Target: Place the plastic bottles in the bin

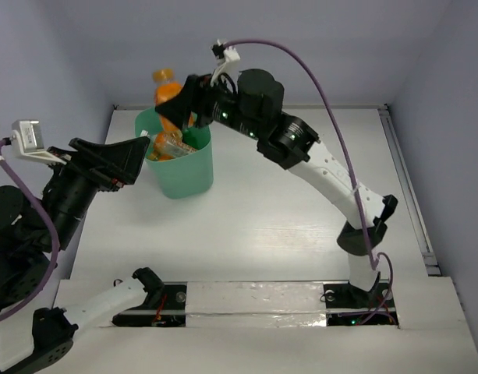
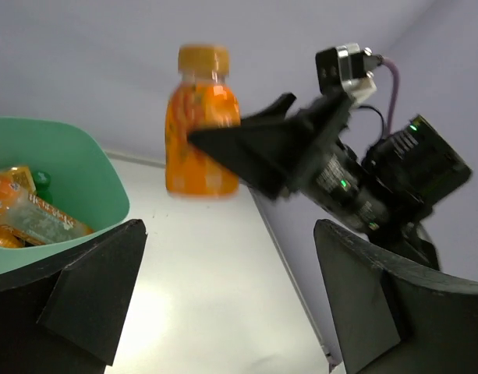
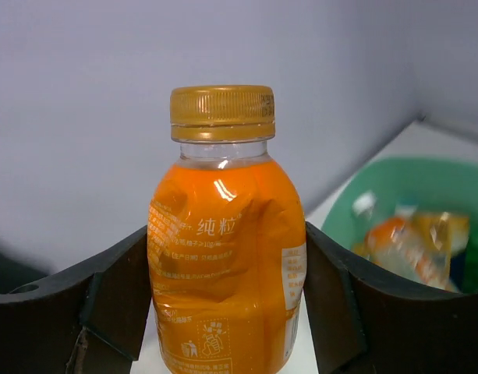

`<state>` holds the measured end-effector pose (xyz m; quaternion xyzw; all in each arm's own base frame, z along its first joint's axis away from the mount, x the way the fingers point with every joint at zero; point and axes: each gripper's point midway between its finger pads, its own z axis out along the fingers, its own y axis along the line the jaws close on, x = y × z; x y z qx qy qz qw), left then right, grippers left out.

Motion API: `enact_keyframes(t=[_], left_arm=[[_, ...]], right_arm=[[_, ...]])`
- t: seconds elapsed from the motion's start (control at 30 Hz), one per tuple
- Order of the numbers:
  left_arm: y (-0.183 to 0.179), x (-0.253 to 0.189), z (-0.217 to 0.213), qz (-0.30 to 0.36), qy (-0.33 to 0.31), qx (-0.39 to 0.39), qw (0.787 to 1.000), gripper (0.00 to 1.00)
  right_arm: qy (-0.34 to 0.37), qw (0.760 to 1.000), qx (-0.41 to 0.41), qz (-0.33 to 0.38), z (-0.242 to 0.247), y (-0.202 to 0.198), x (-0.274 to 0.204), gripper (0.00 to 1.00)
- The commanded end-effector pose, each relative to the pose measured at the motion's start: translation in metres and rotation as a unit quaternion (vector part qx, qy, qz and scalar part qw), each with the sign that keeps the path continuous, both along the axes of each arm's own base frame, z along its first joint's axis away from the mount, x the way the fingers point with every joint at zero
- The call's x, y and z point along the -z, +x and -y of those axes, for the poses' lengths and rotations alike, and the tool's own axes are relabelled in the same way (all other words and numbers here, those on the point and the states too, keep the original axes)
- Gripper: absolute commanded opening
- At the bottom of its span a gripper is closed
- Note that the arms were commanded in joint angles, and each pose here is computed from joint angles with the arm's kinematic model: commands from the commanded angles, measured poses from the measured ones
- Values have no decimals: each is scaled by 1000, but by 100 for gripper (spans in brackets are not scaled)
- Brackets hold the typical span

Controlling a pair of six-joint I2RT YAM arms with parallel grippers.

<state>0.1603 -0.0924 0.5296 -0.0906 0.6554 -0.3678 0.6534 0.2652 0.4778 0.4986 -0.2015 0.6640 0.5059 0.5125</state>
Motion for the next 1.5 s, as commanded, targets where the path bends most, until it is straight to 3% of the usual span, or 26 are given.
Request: enact_keyframes(t=[0.0,0.17,0.2,0.3,0.4,0.63,0.67,0.7,0.73,0.77,0.8,0.83,0.87,0.9,0.93,0.97,1.0,1.03,1.07,1.13,1.17,1.2,1.23,1.33,1.47], left_arm=[[-2,-14,-7,29,-8,-11,999,88],[-2,-3,-5,20,9,-4,1000,97],[-3,-2,-5,21,12,-3,1000,99],[-3,1,-8,20,23,-8,999,99],[-3,0,-10,23,33,-14,999,99],[3,2,-9,24,48,-20,998,99],[4,3,-9,23,50,-23,998,99],[7,6,-6,19,55,-23,998,99],[9,9,-5,16,59,-25,998,99],[11,13,-3,12,65,-24,998,99],[14,18,-1,5,71,-25,997,99],[19,25,3,-5,78,-26,997,99],[24,33,9,-17,83,-24,996,99],[26,36,11,-21,85,-23,996,99],[29,40,16,-28,88,-19,996,99],[29,44,22,-31,91,-8,995,99],[34,50,30,-41,96,-1,995,99],[36,52,33,-44,97,3,994,99],[36,53,40,-45,96,16,994,99],[41,54,52,-49,90,29,994,99],[42,49,59,-43,82,41,995,99],[45,48,64,-44,78,45,995,99],[46,46,69,-41,70,52,995,99],[52,31,82,-15,43,66,997,99],[63,36,93,-28,32,66,997,99]], right_arm=[[34,995,77,-53,-23,68,27,49],[85,988,106,-75,-28,110,31,57],[91,987,109,-72,-30,113,31,68],[87,986,122,-74,-29,123,37,88],[95,984,139,-65,-18,124,26,98],[116,980,160,-29,29,98,-27,97],[93,981,166,-33,32,98,-9,95],[125,977,171,-12,60,80,-45,82],[128,976,176,-7,72,73,-49,68],[93,978,185,-17,76,73,-14,53],[103,975,199,-9,92,67,-19,19],[131,970,204,7,128,42,-48,7],[127,967,220,11,160,24,-43,0],[94,968,232,-1,155,32,-11,0],[121,963,241,13,194,6,-33,0],[120,959,258,12,215,-2,-27,0],[86,952,295,-7,232,0,12,0],[119,943,311,1,273,-25,-3,0],[125,929,348,-9,299,-29,5,3],[97,917,386,-35,332,-41,44,41],[131,908,397,-39,363,-60,39,63],[117,894,428,-53,383,-64,56,91],[114,889,438,-61,393,-69,68,99],[115,878,460,-71,424,-85,80,100],[89,882,456,-74,432,-94,85,100]])
